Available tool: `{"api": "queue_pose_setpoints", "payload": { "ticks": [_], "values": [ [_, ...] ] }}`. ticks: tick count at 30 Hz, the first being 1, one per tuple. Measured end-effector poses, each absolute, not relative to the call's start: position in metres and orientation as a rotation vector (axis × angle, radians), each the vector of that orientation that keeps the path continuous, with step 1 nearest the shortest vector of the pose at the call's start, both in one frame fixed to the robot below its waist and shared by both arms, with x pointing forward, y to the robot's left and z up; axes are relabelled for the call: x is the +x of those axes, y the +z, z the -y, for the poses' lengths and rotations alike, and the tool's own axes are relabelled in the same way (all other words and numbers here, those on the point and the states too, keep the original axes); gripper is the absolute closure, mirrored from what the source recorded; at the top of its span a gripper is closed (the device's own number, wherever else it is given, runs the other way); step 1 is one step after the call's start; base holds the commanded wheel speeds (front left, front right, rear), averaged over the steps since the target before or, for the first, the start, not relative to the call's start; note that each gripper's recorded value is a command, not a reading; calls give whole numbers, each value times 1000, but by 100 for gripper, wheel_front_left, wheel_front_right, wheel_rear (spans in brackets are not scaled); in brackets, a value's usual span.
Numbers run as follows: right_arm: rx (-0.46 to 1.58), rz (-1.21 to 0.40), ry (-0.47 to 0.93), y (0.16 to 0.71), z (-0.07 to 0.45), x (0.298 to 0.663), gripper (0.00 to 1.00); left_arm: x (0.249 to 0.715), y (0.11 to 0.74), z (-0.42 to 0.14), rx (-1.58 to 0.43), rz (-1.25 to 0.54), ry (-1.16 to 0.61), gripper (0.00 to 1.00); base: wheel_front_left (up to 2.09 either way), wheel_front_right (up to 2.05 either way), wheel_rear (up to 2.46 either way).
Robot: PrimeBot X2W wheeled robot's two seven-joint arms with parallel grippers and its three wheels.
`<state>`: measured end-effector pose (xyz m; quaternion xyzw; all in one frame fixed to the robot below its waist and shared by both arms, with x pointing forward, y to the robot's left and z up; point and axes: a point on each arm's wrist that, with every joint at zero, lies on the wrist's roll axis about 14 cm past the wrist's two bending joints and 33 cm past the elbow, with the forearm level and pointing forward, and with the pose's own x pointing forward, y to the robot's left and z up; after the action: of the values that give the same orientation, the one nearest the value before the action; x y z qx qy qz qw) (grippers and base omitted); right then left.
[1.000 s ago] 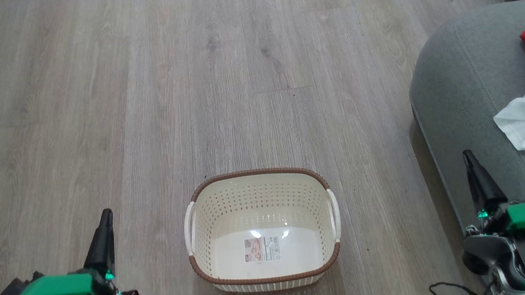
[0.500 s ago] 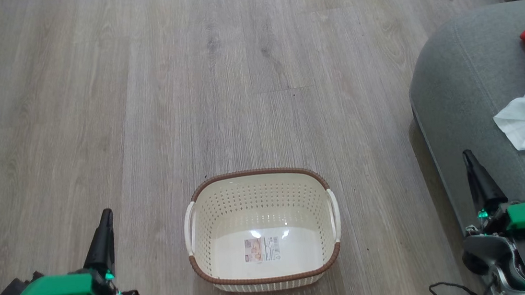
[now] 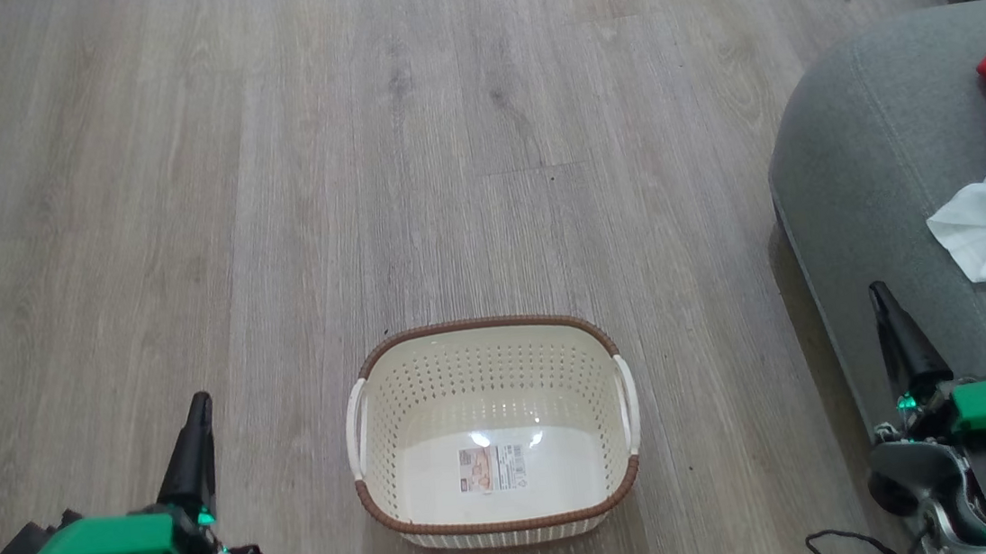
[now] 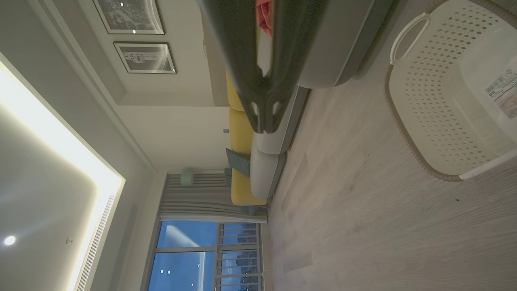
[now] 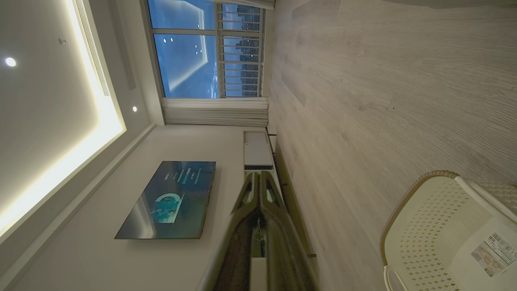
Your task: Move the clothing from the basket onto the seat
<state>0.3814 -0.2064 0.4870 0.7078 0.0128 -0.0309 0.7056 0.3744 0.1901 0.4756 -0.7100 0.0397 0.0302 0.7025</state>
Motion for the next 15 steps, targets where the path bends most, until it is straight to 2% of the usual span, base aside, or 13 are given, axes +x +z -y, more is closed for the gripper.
{"api": "queue_pose_setpoints", "payload": {
  "ticks": [15],
  "values": [
    [1573,-28,-69,487,206,381,100,374,476,-190,-1580,-88,67,100,0,0,0]
  ]
}}
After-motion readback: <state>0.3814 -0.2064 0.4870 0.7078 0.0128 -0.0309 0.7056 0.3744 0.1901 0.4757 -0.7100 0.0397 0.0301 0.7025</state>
